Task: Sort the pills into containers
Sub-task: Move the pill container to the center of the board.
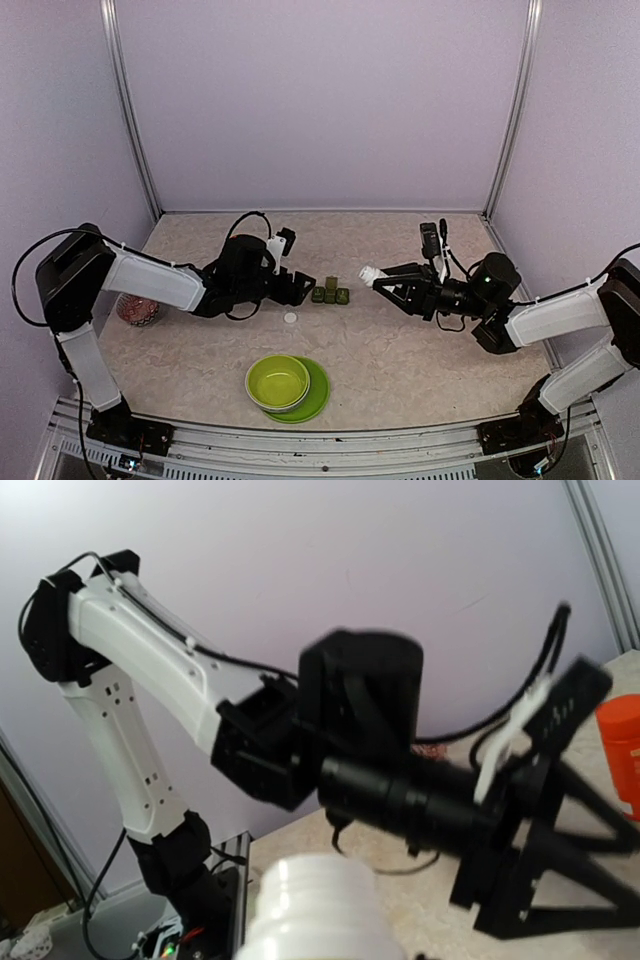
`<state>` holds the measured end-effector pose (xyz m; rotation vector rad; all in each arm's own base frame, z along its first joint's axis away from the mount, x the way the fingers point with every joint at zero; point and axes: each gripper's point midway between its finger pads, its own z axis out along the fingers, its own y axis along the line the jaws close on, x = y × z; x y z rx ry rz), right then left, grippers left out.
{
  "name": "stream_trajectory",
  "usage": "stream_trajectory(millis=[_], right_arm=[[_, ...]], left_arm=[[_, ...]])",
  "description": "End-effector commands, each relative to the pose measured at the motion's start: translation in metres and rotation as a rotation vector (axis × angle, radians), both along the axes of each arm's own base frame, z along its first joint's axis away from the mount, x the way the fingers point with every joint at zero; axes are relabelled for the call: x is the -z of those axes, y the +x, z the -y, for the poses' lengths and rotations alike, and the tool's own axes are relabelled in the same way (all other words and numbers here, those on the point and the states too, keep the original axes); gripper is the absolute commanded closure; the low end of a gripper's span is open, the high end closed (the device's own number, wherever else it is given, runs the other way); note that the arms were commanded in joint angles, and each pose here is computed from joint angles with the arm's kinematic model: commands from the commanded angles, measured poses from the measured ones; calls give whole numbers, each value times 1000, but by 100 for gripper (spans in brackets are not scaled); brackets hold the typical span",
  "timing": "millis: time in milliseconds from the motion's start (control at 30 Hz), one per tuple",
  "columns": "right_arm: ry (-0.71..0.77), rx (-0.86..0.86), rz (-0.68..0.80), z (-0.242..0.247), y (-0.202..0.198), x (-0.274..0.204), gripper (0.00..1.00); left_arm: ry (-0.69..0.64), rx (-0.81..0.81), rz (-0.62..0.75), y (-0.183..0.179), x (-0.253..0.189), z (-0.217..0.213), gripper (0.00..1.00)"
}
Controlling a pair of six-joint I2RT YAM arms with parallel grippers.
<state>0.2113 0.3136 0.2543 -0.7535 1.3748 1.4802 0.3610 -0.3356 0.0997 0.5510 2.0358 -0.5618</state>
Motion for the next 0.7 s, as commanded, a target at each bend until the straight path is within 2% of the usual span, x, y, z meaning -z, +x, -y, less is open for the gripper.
stream_trajectory(millis=[0,100,433,667], right_arm=[[10,26,12,7,1,-4,78],[5,31,10,8,1,-3,78],[-8,56,8,13,1,-1,78],[-12,68,-1,17,2,2,78]], left_arm=[[0,75,-40,9,2,13,8],[-40,159,-69,13,2,28,1],[-143,350,-129,19,9,57,1],[-166,397,-200,22,27,63,1]])
